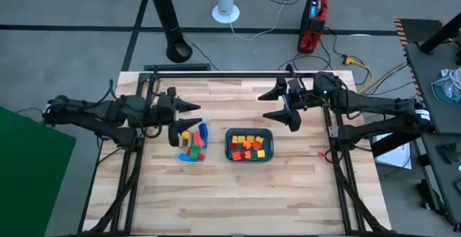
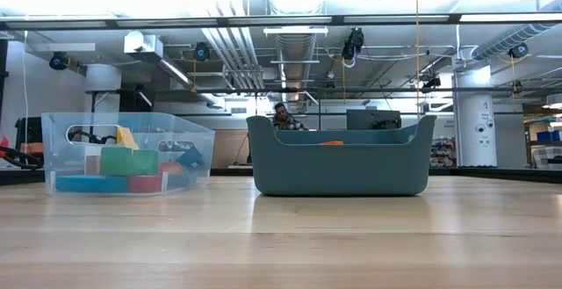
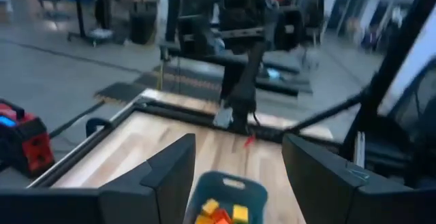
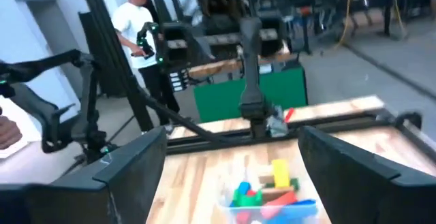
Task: Sort blocks by size
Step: Return to Home Position
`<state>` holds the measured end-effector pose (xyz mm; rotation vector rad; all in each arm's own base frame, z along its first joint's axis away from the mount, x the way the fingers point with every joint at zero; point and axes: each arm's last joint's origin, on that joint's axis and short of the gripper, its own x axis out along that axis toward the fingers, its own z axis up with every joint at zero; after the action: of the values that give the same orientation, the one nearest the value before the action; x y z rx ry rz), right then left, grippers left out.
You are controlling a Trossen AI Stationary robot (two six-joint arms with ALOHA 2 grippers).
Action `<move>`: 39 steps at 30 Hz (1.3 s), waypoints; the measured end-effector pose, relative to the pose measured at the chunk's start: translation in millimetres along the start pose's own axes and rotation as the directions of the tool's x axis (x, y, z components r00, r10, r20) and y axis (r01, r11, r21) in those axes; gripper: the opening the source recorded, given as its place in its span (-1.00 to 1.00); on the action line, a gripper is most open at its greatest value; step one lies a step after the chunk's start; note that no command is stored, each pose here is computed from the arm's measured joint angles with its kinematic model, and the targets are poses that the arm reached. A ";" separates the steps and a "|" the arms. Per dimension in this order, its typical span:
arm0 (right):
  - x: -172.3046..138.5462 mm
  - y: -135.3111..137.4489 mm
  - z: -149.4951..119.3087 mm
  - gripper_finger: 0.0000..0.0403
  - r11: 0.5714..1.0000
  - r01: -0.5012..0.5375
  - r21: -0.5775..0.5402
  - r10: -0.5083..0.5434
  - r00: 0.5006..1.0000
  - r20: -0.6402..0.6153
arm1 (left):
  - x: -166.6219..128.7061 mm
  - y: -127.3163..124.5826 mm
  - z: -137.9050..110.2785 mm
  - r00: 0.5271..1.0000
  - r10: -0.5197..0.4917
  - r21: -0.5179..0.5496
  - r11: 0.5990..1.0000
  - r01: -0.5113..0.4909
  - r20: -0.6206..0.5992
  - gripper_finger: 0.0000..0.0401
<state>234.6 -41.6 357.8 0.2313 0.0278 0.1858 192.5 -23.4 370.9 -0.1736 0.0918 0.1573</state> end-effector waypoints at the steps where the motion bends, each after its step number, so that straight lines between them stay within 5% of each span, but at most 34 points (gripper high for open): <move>1: -2.1 -0.8 -0.5 0.62 1.000 -0.003 -0.024 0.004 1.000 0.009 | -2.6 3.0 -8.1 0.999 -0.005 -0.011 1.000 0.005 0.033 0.03; 4: -8.8 1.2 -0.4 0.66 0.998 0.015 -0.066 -0.013 0.999 0.034 | -13.3 10.5 -27.9 0.992 -0.011 -0.056 0.998 0.018 0.125 0.03; 8: -13.4 4.9 -3.7 0.69 1.000 0.016 -0.002 -0.015 0.999 0.038 | -19.1 19.4 -57.8 0.994 0.021 -0.186 0.983 -0.001 0.105 0.03; 11: -11.6 13.4 -8.3 0.70 0.991 -0.031 -0.130 0.034 0.999 0.020 | -20.2 22.4 -68.4 0.993 0.052 -0.324 0.946 -0.015 0.107 0.03; 14: -12.3 20.7 -10.2 0.69 0.966 -0.070 -0.250 0.076 0.997 0.016 | -20.6 22.6 -74.4 0.996 0.018 -0.278 0.961 0.009 0.093 0.03; 17: -14.0 21.0 -18.4 0.67 0.949 -0.070 -0.308 0.073 0.997 -0.001 | -19.8 17.0 -83.2 0.977 -0.209 -0.090 0.973 0.213 0.048 0.03; 22: -26.9 20.3 -44.5 0.62 0.920 -0.099 -0.380 0.089 0.995 -0.045 | -26.8 27.2 -86.1 0.891 -0.344 0.141 0.938 0.316 0.297 0.03; 32: -85.3 25.8 -79.2 0.53 0.903 -0.026 -0.429 0.057 0.997 0.059 | -56.3 68.7 -128.2 0.855 -0.331 0.085 0.942 0.325 0.399 0.03; 39: -128.2 36.3 -103.1 0.48 0.910 0.004 -0.415 0.097 0.970 0.222 | -82.2 78.6 -148.8 0.781 -0.321 0.143 0.946 0.291 0.535 0.03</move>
<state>97.0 -7.5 266.6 -0.1722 -0.2562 0.2066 87.3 14.3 220.6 -0.0824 -0.5155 -0.1277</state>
